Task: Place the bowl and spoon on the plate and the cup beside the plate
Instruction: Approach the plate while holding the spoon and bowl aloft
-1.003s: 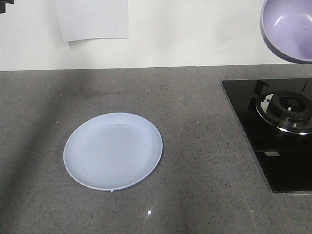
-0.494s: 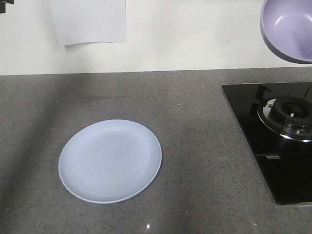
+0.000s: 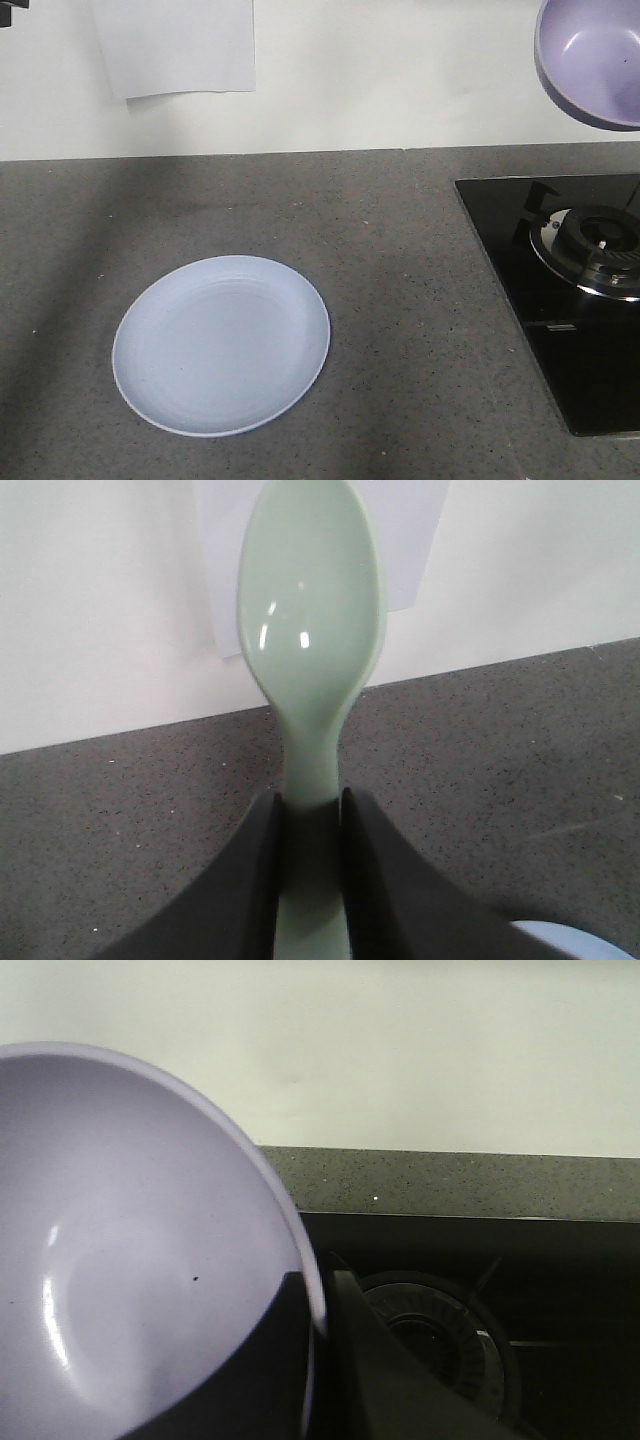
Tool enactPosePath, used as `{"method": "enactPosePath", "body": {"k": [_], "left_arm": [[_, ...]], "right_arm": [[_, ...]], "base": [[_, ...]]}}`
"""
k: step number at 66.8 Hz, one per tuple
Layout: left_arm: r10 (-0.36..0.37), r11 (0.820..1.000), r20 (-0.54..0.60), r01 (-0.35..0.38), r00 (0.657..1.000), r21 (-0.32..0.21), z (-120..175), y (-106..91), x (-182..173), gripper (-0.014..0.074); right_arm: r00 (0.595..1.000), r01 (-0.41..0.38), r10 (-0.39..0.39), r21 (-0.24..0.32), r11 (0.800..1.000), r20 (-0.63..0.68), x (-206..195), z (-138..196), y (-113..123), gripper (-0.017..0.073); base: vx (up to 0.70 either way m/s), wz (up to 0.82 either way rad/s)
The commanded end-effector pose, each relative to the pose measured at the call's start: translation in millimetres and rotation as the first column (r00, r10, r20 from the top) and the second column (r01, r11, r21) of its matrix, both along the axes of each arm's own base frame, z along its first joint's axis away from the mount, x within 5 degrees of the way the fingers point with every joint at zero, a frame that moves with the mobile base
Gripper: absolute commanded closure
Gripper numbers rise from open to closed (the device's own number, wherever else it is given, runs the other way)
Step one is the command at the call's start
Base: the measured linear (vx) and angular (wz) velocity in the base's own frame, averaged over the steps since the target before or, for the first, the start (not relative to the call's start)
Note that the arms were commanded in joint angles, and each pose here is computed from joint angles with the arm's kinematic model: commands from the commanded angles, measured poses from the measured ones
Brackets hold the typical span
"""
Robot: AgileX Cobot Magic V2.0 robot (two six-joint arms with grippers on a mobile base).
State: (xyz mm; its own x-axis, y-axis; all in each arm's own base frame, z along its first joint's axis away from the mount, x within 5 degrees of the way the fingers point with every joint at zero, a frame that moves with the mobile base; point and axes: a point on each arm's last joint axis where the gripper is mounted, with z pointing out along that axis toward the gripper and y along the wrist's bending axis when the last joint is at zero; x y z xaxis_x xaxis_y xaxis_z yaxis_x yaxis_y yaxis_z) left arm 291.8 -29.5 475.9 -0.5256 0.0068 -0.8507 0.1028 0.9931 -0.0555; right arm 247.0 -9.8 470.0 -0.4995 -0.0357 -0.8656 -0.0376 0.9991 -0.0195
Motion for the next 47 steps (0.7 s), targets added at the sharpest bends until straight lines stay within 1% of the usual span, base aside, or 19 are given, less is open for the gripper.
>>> {"method": "enactPosePath", "body": {"k": [1,47], "left_arm": [[-0.002,1.000,0.118,0.005,0.993,-0.025,21.4,-1.4,-9.4,0.0591],[-0.002,1.000,0.118,0.005,0.993,-0.025,21.4,-1.4,-9.4,0.0591]], "right_arm": [[0.992,0.010,-0.008,-0.010,1.000,0.127,-6.9,20.0,-0.9,0.0570],[0.992,0.010,-0.008,-0.010,1.000,0.127,-6.9,20.0,-0.9,0.0570]], "base": [[0.03,0.00],[0.02,-0.01]]}}
